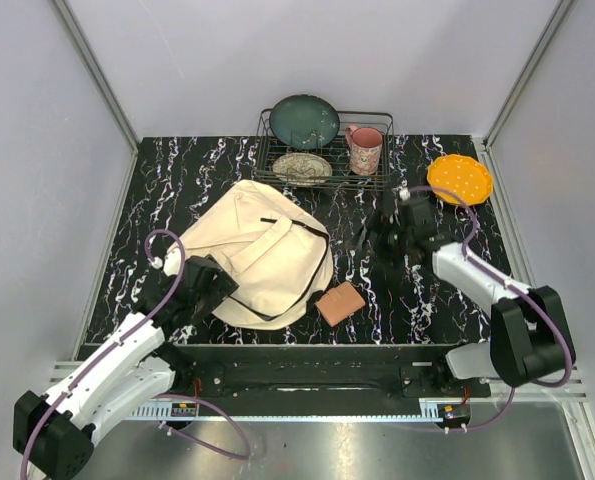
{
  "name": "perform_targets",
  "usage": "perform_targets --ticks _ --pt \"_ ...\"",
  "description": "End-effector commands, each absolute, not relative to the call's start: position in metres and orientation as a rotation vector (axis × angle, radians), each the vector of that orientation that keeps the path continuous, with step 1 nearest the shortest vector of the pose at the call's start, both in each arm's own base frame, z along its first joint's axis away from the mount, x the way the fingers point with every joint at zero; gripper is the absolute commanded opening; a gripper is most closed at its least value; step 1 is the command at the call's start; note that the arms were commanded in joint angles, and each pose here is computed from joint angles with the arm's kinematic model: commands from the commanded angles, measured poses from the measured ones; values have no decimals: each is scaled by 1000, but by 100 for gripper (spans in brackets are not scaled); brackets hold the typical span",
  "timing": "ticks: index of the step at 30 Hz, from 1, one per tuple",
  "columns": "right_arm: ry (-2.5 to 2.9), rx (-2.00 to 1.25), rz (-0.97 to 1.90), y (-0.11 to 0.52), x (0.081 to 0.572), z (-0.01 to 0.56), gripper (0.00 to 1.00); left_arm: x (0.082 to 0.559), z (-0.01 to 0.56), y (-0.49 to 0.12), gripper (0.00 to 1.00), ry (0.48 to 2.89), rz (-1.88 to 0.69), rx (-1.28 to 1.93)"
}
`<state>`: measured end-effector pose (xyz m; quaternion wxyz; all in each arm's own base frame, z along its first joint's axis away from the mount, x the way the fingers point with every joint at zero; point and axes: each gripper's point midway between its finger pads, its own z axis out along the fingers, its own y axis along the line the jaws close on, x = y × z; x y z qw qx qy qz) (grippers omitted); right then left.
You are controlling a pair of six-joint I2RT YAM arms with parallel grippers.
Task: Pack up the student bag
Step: Move the personal item to the center of the board.
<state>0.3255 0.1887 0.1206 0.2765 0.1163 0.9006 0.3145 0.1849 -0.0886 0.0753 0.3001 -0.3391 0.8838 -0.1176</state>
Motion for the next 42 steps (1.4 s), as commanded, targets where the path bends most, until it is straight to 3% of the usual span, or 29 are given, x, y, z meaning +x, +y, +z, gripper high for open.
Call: perform_targets --ticks 1,8,15,25,34,35,36,42 --pt "2545 501 929 185 256 77 95 198 80 -99 99 2317 -392 -873" --pt "2561 492 981 187 225 62 93 206 84 -105 99 2319 -419 -820" --pt "2518 184 1020 203 246 61 93 209 88 -108 99 2339 -415 -757" --pt "2594 21 1133 220 224 45 66 209 86 -112 99 2354 -427 -737" --pt "2623 11 1141 217 207 42 49 214 82 -119 99 2385 -438 -706" --pt "2625 9 1149 218 206 42 45 213 80 -119 99 2396 -430 -703" --pt "2627 9 1164 219 205 41 30 214 80 -120 99 2396 -432 -701" --pt "2593 -4 1285 234 205 46 29 215 79 -121 99 2407 -429 -684"
